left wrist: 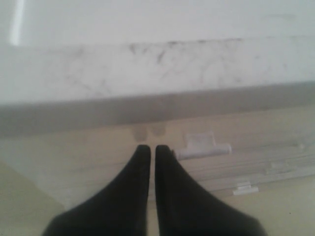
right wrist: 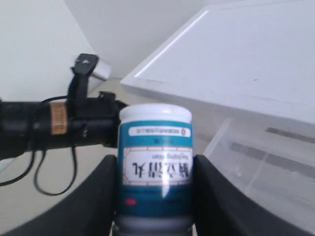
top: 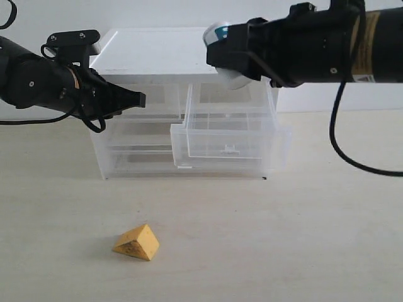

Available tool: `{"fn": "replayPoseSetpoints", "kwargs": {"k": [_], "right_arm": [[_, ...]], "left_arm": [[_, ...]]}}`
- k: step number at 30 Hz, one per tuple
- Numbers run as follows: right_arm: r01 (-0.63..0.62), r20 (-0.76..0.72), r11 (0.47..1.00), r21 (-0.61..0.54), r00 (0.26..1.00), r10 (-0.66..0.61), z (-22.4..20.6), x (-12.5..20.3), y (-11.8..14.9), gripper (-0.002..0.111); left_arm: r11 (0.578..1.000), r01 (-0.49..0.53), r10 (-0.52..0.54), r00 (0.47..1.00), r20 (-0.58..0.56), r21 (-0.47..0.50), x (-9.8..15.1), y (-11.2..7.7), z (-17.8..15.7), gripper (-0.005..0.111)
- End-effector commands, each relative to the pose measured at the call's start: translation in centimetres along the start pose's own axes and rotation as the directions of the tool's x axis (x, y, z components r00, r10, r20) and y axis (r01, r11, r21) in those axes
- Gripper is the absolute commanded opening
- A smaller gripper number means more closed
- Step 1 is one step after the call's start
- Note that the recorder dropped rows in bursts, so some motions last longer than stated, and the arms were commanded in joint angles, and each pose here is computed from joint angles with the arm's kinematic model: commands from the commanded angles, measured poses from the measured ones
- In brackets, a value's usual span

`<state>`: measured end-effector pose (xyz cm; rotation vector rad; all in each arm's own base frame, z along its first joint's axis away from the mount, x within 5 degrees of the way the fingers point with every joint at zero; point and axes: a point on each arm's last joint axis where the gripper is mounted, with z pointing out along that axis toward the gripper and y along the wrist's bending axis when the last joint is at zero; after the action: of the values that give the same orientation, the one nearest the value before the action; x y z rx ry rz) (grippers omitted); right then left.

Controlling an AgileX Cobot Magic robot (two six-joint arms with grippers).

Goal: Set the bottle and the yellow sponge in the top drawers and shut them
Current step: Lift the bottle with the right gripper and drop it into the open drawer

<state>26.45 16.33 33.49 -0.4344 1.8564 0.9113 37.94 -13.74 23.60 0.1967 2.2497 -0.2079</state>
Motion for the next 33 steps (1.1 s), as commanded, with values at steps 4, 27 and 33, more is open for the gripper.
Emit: {"fn": "replayPoseSetpoints", "kwargs": {"k": [4, 27, 33], "right_arm": [[-0.044, -0.067, 0.994, 0.105, 0.996, 0.051, 4.5, 0.9, -3.3, 0.0], [-0.065, -0.087, 0.984, 0.166, 0.993, 0.08, 5.5, 1.7, -4.5, 0.06], [-0.064, -0.088, 0.998, 0.011, 0.994, 0.064, 2.0, -0.6, -0.6, 0.06]], "left_arm": [[1.0, -0.007, 0.007, 1.0, 0.003, -0.005, -0.2, 0.1, -0.1, 0.004], [1.0, -0.01, 0.01, 1.0, -0.011, -0.011, -0.1, 0.2, -0.1, 0.004], [1.0, -0.01, 0.01, 1.0, -0.011, -0.011, -0.1, 0.2, -0.1, 0.004]]}}
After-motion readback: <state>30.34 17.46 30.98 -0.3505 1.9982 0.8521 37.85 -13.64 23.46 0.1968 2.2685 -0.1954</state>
